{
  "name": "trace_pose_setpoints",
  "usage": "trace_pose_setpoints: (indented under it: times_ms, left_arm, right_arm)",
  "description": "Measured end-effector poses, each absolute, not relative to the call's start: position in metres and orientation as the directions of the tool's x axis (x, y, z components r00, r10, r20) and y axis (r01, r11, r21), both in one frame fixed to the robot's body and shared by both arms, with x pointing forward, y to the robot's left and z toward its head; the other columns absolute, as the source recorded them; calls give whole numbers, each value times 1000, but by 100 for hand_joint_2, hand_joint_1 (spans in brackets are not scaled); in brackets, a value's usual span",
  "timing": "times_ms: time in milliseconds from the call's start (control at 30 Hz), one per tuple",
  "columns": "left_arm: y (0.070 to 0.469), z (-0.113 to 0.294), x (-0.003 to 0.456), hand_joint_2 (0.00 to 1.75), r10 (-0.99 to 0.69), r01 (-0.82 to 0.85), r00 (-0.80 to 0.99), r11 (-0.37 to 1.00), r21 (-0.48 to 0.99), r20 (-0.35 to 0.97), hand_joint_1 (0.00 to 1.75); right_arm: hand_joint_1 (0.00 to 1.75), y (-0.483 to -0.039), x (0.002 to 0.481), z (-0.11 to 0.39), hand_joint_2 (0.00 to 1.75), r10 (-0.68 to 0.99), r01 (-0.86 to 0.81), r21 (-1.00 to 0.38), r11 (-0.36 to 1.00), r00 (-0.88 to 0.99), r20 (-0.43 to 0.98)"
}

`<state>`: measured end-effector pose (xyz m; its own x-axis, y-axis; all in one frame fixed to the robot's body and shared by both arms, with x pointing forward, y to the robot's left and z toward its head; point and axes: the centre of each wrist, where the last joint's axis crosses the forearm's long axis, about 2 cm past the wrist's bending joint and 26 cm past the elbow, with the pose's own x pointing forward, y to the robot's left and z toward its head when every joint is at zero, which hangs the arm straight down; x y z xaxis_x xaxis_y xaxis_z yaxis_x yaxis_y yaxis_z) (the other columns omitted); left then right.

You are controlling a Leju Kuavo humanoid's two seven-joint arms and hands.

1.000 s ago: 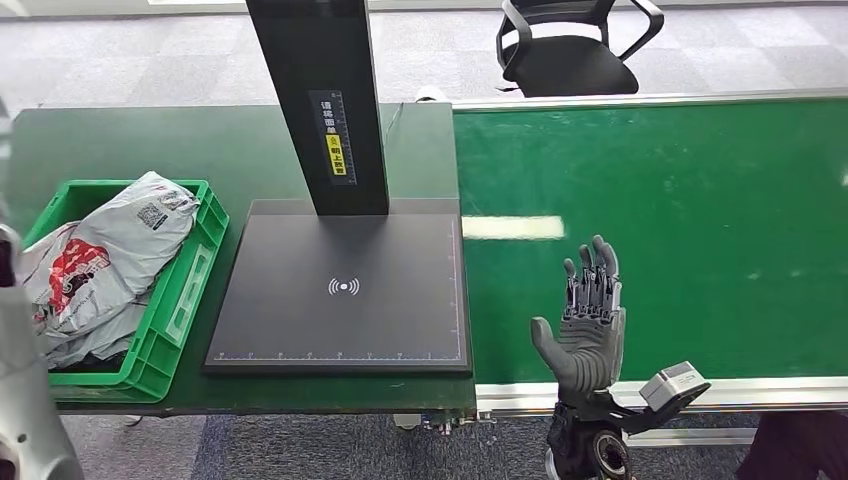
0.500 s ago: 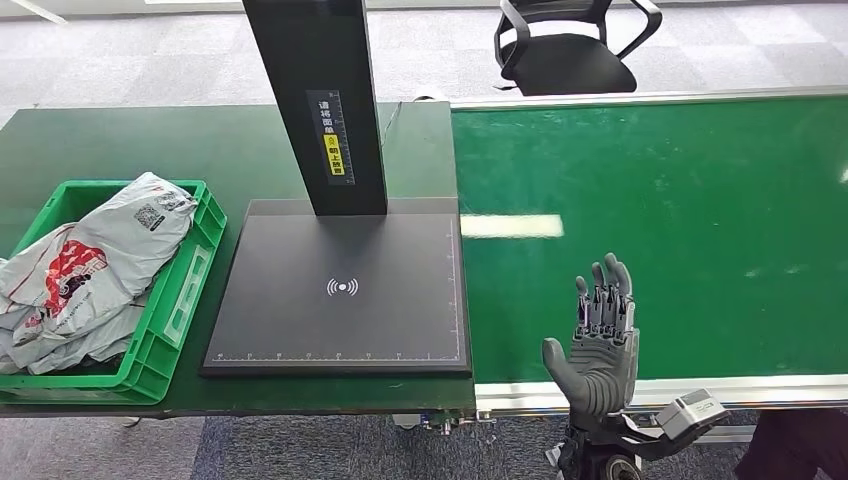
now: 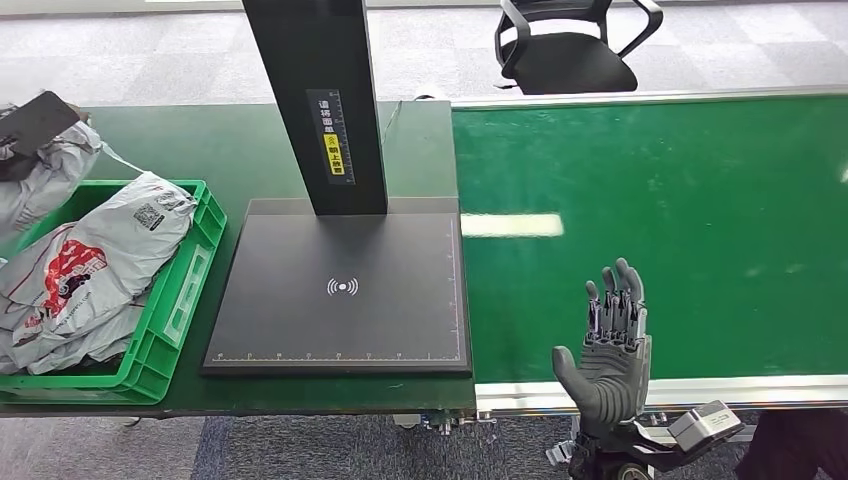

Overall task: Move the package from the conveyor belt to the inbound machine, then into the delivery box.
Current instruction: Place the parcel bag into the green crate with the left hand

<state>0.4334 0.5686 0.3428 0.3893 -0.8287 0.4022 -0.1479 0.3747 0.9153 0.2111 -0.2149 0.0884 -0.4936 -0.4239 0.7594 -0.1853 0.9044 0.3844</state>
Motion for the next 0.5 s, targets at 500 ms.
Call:
trace_pose_setpoints:
  times_ms: [500]
  left_arm:
    - [564,340,435,175,-852,-89,282,434,897,441,0]
  right_arm:
    - [0,-221,215,90,175,-415,-176,381,908,-509,754]
